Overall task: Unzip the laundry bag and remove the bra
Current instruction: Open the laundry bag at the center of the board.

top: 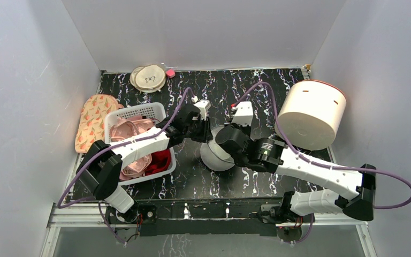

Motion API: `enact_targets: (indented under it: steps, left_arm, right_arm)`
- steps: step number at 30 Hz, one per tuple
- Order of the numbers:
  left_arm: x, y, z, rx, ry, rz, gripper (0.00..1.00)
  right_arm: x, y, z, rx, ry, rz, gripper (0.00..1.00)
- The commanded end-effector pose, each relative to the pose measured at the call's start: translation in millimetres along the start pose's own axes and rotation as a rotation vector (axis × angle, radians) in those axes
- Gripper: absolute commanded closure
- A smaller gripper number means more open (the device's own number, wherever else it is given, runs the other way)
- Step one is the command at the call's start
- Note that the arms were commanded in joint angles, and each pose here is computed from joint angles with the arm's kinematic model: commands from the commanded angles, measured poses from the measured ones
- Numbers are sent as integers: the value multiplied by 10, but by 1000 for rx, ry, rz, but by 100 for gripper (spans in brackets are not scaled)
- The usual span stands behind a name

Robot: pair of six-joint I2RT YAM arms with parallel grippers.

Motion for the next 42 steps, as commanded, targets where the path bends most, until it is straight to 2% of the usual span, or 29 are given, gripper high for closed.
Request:
enact_targets:
  steps: [1, 3, 8, 13, 16, 22, 25, 28, 35, 39, 42]
  left_arm:
    - [-135, 58, -73, -3, -13, -33, 80]
    - [-146, 68, -68, -8, -15, -39, 87]
    - [-184, 107, -55, -24, -26, -68, 100]
    - [-202, 133, -52, -29, -28, -84, 100]
    - [-201, 131, -54, -28, -29, -83, 100]
    - [-220, 153, -65, -21, -37, -96, 100]
    - [-238, 185, -68, -22, -44, -111, 100]
    - [-261, 216, -68, -24, -49, -129, 100]
    - [-289, 262, -46, -46, -59, -154, 100]
    - [-311, 284, -36, -59, -67, -168, 100]
    - [-315, 300, -27, -65, -70, -177, 100]
  right_arm:
    - [26, 92, -254, 81, -77, -20, 100]
    - [113, 126, -359, 115, -95, -6, 98]
    - [369, 256, -648, 194, -194, 51, 83]
    - [591, 440, -884, 184, -312, 115, 74]
    - [569, 543, -967, 117, -392, 96, 67]
    - [260, 650, -1019, -20, -375, -41, 33]
    - [114, 654, -1031, 4, -320, -65, 25]
    - [4, 652, -1015, 17, -257, -68, 21]
    - [-16, 531, -683, -97, -180, -60, 14]
    - [145, 358, -348, -176, -166, -23, 15]
    - [331, 136, -232, -158, -118, 59, 19]
Point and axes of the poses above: each gripper's point midway between its finger pads, its own y axis back along the fingers, its own z axis along the line the jaws close on, x = y × z, the point moved 6 cm from there along y, back along the fingers, and after that the axes turned 11 degrees about y, right-handed, at the moved point
